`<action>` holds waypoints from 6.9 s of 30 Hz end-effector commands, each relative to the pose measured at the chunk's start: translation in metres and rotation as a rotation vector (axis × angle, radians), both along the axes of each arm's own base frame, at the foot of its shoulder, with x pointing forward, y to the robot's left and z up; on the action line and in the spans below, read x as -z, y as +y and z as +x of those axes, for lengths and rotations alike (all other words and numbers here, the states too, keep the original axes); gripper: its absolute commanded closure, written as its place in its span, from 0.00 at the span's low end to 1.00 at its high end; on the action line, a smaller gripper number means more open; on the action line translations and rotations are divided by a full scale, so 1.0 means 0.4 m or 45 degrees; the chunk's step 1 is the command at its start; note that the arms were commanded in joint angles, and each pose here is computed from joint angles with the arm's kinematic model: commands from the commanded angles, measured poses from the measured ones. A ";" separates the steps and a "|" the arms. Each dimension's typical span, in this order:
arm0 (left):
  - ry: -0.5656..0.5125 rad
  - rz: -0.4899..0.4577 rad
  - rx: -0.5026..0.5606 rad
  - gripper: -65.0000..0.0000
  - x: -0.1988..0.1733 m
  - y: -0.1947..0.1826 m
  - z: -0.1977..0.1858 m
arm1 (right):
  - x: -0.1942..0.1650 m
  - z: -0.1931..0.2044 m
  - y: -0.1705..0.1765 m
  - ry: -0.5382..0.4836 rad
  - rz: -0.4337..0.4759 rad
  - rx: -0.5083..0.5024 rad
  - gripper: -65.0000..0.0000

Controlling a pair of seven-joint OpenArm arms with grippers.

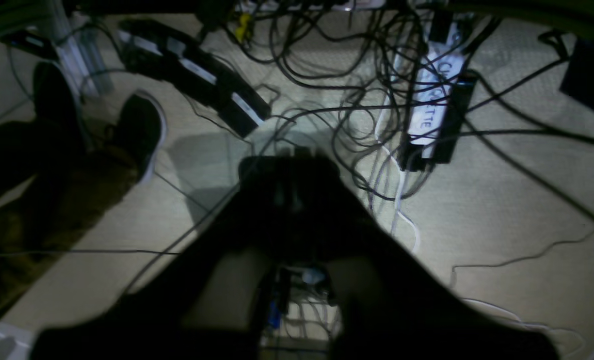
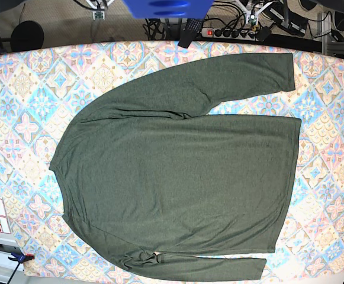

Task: Fold the T-shirt properly

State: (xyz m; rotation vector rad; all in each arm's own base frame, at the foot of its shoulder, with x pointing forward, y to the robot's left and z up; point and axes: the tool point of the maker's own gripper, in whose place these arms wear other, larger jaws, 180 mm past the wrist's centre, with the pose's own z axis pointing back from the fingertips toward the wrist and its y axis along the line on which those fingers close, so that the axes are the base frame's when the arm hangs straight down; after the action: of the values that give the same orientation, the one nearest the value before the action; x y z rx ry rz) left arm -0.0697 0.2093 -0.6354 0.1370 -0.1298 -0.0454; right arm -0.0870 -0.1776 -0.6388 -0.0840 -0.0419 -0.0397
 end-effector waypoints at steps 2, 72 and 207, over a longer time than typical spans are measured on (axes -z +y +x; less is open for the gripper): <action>-0.030 0.010 0.018 1.00 -0.023 0.011 -0.020 | -0.019 -0.021 -0.013 -0.019 -0.015 -0.008 1.00; -0.530 -0.298 -0.511 0.51 -0.432 0.190 0.502 | -0.530 0.394 -0.124 -0.675 -0.225 -0.083 1.00; -0.724 -0.373 -0.257 1.00 -0.552 0.107 0.665 | -0.405 0.937 -0.111 -0.824 0.285 0.521 1.00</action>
State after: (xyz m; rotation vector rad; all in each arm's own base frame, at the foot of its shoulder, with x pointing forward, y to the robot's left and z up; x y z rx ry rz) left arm 0.1833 0.2501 -0.4277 -0.1340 -0.6295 0.2334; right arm 0.2868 -0.2225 -0.4789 0.1404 -0.6714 -0.4837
